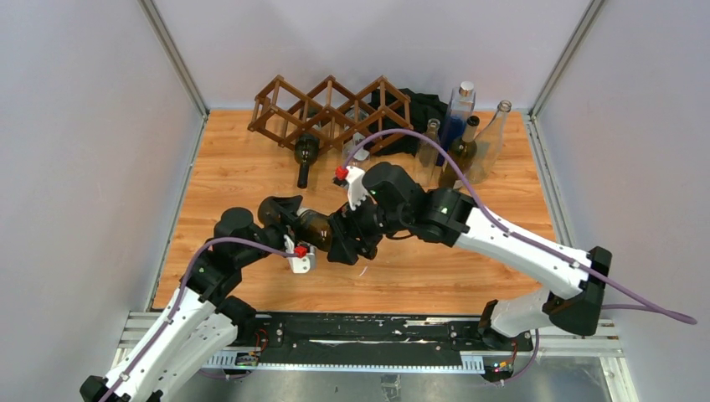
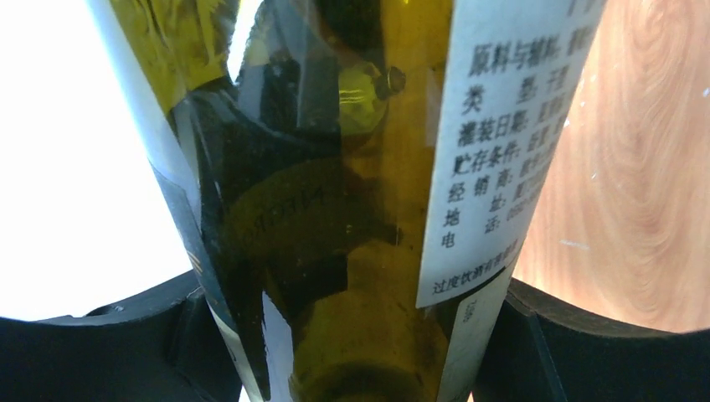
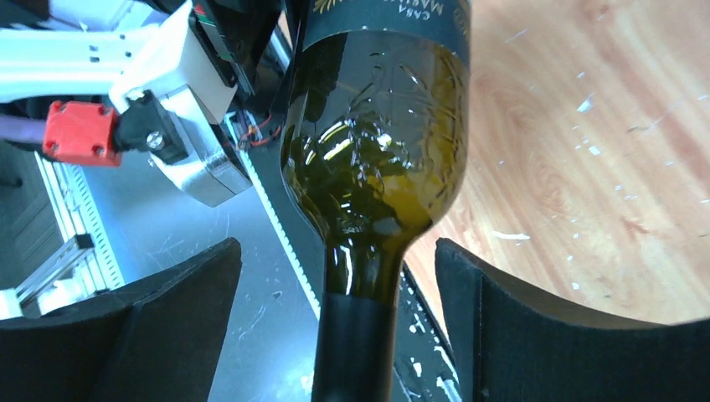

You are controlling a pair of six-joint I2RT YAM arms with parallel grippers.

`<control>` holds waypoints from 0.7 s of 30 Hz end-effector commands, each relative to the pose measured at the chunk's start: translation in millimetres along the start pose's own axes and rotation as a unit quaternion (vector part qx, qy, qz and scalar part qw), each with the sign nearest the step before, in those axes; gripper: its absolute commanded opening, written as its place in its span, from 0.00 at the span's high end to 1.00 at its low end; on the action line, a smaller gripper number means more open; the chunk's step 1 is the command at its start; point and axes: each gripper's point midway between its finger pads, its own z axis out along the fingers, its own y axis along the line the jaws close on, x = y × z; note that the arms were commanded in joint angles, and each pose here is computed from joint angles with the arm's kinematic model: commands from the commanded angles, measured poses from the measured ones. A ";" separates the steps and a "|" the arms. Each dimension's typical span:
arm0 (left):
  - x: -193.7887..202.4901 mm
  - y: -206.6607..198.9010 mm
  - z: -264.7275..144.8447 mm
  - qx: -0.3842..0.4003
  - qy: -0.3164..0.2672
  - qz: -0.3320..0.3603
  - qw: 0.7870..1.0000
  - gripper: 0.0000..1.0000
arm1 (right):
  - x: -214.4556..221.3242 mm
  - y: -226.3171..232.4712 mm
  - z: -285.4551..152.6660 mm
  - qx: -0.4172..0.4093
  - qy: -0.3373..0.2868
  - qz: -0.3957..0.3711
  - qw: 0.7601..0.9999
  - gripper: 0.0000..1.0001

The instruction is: Take the wine bottle off the wine rack

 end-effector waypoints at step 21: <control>-107.2 100.9 -29.9 -0.024 -0.191 -0.444 0.875 1.00 | -146.6 45.5 -142.3 0.005 -0.353 -0.129 0.927 0.05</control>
